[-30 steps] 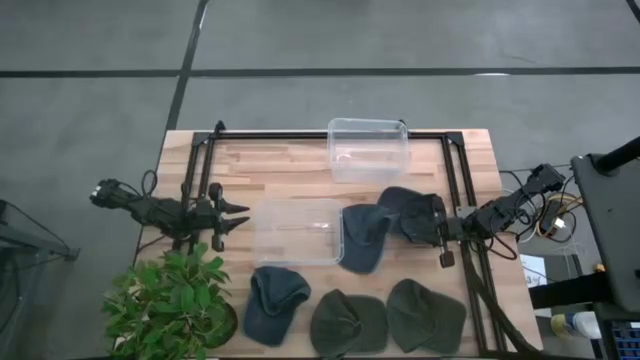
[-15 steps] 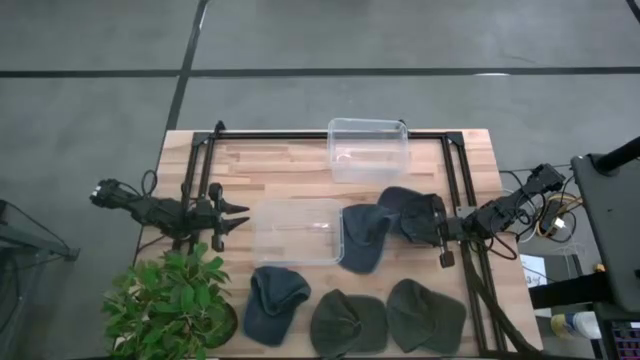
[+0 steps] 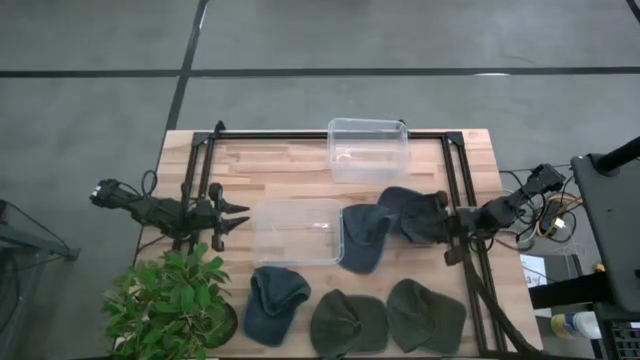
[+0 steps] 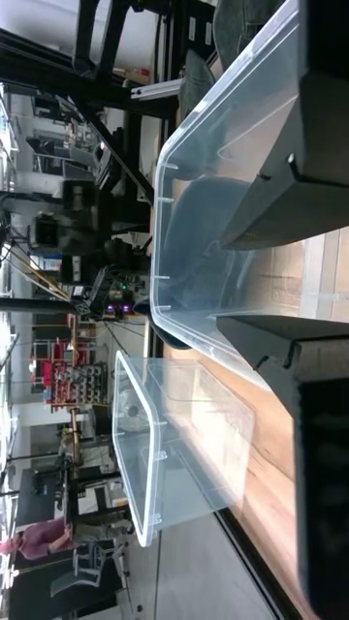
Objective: Pick & Place hat
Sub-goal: Put the middle blue cap into the top transparent bin
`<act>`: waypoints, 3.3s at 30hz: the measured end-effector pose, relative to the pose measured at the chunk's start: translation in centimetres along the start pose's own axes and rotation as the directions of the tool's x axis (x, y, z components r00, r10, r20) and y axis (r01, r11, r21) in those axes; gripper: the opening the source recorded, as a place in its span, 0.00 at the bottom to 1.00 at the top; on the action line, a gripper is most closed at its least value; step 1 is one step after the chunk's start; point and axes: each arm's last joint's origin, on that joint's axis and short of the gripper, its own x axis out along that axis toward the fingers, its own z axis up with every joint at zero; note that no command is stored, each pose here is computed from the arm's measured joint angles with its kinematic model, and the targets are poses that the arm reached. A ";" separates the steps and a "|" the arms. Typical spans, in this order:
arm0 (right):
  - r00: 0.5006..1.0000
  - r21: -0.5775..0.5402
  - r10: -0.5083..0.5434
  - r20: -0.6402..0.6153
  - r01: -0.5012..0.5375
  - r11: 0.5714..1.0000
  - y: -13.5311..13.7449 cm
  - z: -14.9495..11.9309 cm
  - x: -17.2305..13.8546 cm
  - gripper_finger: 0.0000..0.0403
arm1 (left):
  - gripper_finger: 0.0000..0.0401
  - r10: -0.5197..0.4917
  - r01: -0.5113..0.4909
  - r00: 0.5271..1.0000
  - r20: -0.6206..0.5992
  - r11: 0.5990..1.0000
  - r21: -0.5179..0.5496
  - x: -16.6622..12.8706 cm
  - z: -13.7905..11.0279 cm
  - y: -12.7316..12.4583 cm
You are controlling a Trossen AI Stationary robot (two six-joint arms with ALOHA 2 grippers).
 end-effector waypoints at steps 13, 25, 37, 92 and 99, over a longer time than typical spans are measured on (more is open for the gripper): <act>0.980 0.408 -0.123 0.156 0.050 0.912 -0.3 1.9 0.1 0.10 | 0.28 -0.001 0.001 1.000 0.000 1.000 0.000 0.0 0.0 0.0; 0.867 0.511 -0.252 -0.430 0.464 0.723 2.3 2.6 5.6 0.39 | 0.28 -0.001 0.001 1.000 0.001 1.000 0.000 0.0 0.0 0.0; 0.461 0.293 -0.310 -0.832 0.838 0.461 6.2 3.2 12.9 0.50 | 0.28 -0.003 0.003 1.000 0.000 1.000 0.000 0.0 0.0 0.0; 0.058 -0.131 -0.391 -0.918 0.889 0.439 4.1 -4.0 16.8 0.04 | 0.28 -0.001 0.001 1.000 -0.009 1.000 0.005 0.1 -0.1 0.0; -0.038 -0.272 -0.443 -0.896 0.835 0.478 4.2 -1.3 17.0 0.03 | 0.28 -0.001 0.002 1.000 -0.009 1.000 0.005 0.1 -0.1 0.0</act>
